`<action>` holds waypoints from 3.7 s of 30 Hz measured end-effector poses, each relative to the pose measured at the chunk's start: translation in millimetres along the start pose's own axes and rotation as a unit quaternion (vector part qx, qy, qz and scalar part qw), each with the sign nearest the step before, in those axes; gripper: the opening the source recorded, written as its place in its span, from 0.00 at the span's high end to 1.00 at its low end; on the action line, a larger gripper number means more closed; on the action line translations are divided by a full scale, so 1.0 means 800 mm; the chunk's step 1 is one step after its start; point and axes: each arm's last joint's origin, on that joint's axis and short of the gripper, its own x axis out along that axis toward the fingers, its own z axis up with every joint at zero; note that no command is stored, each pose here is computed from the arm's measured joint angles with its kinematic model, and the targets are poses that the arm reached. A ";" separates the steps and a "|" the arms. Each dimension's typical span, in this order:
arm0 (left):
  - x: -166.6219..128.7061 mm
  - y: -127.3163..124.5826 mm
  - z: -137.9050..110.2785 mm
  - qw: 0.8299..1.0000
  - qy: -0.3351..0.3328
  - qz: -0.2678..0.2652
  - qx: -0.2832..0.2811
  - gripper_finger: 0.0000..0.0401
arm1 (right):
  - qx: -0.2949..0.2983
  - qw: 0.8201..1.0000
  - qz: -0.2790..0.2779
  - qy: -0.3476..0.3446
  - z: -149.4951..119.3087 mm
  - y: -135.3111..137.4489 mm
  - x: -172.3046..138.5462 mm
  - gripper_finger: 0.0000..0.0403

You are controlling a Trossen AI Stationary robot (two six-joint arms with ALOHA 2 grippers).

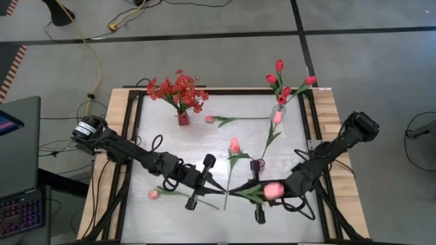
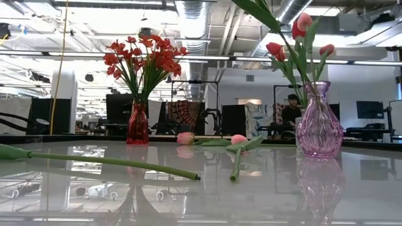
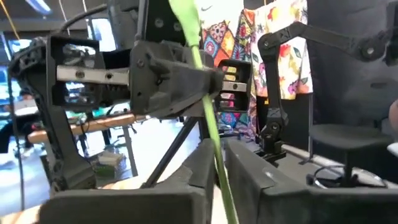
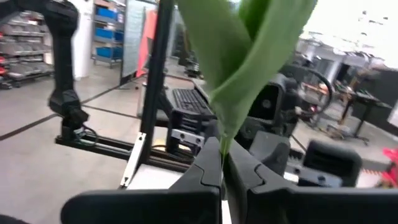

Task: Sort flowers into vase by color
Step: Put the pink tulip into the purple flower vase

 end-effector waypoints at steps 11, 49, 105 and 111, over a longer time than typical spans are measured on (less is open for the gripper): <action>-0.020 0.006 0.013 0.993 0.092 0.067 0.006 0.54 | 0.106 0.989 -0.059 0.089 0.032 -0.037 -0.067 0.92; -0.047 0.007 0.006 0.970 0.228 0.083 -0.023 0.46 | 0.188 0.905 -0.216 0.314 -0.017 -0.119 -0.130 0.90; -0.051 0.005 -0.002 0.961 0.263 0.080 -0.040 0.47 | 0.250 0.838 -0.197 0.443 -0.062 -0.082 -0.110 0.38; -0.053 0.005 -0.004 0.958 0.273 0.080 -0.044 0.47 | 0.274 0.817 -0.140 0.487 -0.057 -0.091 -0.117 0.40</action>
